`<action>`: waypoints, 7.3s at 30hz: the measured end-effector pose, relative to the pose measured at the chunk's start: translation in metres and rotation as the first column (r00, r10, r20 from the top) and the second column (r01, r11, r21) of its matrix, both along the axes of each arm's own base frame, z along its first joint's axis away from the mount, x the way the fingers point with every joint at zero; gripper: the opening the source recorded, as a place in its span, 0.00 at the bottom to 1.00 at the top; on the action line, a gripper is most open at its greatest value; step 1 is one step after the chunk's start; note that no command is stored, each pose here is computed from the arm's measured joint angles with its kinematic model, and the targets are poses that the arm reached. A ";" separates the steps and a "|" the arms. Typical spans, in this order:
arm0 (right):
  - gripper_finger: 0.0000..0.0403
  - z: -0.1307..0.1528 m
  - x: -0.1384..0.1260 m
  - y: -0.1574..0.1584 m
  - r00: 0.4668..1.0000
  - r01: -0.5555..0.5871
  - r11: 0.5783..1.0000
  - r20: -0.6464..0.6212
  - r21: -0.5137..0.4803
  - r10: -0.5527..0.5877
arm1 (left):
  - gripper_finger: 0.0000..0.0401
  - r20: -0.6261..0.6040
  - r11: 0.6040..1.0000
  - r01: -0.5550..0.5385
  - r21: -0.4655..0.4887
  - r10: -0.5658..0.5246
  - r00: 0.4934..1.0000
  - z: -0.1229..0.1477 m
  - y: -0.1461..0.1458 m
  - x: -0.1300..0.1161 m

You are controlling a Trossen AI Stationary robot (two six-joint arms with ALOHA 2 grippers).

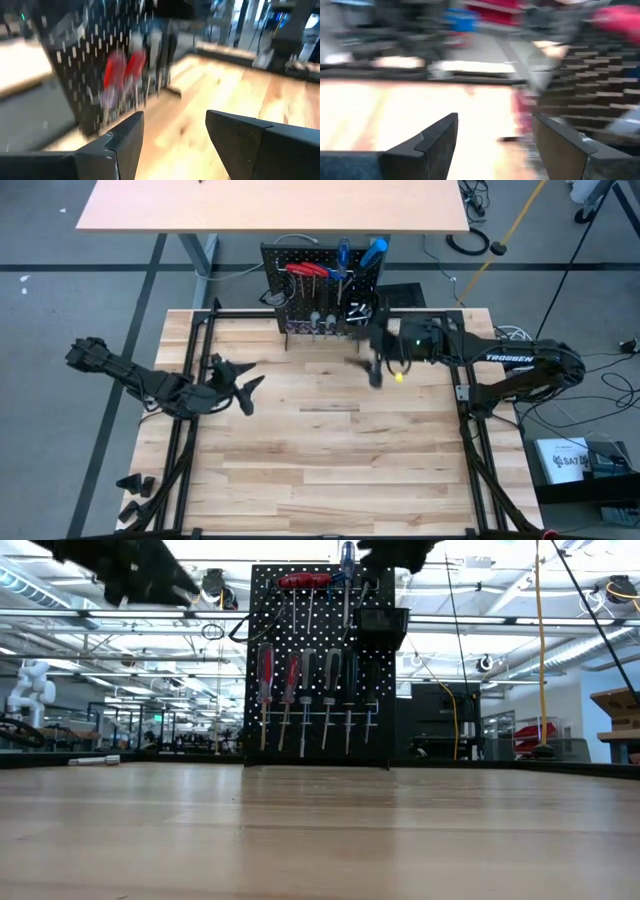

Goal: Hang tools onto peg board
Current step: Put the extension bar into the black bin on the peg board

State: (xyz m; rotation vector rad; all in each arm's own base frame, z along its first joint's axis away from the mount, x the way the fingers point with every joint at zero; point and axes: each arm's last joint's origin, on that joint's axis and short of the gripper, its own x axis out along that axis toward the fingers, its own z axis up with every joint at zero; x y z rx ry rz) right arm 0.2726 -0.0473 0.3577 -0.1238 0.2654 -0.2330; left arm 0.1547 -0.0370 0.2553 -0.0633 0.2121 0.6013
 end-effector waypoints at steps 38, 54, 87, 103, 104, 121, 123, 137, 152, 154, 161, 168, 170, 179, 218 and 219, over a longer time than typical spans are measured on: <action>0.60 -0.119 0.044 0.068 0.788 -0.413 0.898 -0.435 0.153 0.436 | 0.55 -0.836 0.511 -0.751 -0.418 0.107 0.538 -0.061 0.176 -0.019; 0.60 -0.119 0.044 0.068 0.789 -0.407 0.899 -0.434 0.159 0.434 | 0.55 -0.839 0.435 -0.774 -0.461 0.071 0.540 -0.104 0.192 -0.049; 0.60 -0.117 0.046 0.068 0.802 -0.412 0.900 -0.413 0.141 0.432 | 0.08 -0.780 0.347 -0.731 -0.588 -0.004 0.626 -0.115 0.206 -0.058; 0.60 -0.119 0.058 0.077 0.813 -0.455 0.872 -0.315 0.181 0.490 | 0.08 -0.044 0.484 0.246 -0.840 -0.511 0.858 -0.038 0.141 -0.010; 0.60 -0.120 0.061 0.080 0.804 -0.484 0.856 -0.292 0.183 0.517 | 0.08 -0.021 0.497 0.290 -0.818 -0.529 0.848 -0.032 0.135 -0.006; 0.60 -0.109 0.089 0.119 0.737 -0.665 0.736 0.052 -0.124 0.674 | 0.08 0.185 0.385 0.814 -0.434 -0.847 0.499 -0.002 0.020 0.075; 0.60 -0.104 0.090 0.119 0.728 -0.665 0.736 0.108 -0.129 0.677 | 0.08 0.189 0.354 0.842 -0.407 -0.869 0.457 -0.007 0.009 0.084; 0.60 -0.100 0.091 0.131 0.643 -0.728 0.671 0.202 -0.140 0.739 | 0.08 0.223 0.249 0.961 -0.124 -0.936 0.271 -0.035 -0.026 0.128; 0.60 -0.128 0.111 0.131 0.662 -0.717 0.692 0.234 -0.081 0.712 | 0.08 0.158 0.230 0.972 -0.035 -0.960 0.233 -0.048 -0.030 0.136; 0.60 -0.130 0.112 0.130 0.667 -0.715 0.695 0.229 -0.068 0.709 | 0.08 0.156 0.230 0.973 -0.033 -0.960 0.233 -0.048 -0.030 0.136; 0.56 -0.131 0.112 0.130 0.672 -0.717 0.696 0.222 -0.043 0.706 | 0.11 0.156 0.229 0.973 -0.017 -0.961 0.229 -0.047 -0.030 0.136; 0.44 -0.133 0.113 0.129 0.677 -0.714 0.698 0.211 -0.044 0.705 | 0.11 0.156 0.229 0.973 -0.017 -0.961 0.229 -0.047 -0.030 0.136; 0.39 -0.133 0.113 0.129 0.676 -0.715 0.698 0.211 -0.044 0.706 | 0.11 0.156 0.227 0.974 -0.017 -0.961 0.227 -0.047 -0.030 0.136; 0.16 -0.133 0.113 0.130 0.669 -0.723 0.690 0.208 -0.041 0.714 | 0.12 0.169 0.224 0.975 0.003 -0.961 0.220 -0.045 -0.030 0.136; 0.14 0.000 0.008 0.063 0.958 0.249 0.946 0.193 -0.209 -0.210 | 0.47 -0.108 0.579 0.748 -0.325 -0.808 0.579 -0.081 -0.006 0.130; 0.14 0.006 0.004 0.057 0.943 0.295 0.935 0.221 -0.198 -0.251 | 0.47 -0.117 0.609 0.730 -0.310 -0.787 0.606 -0.081 -0.006 0.130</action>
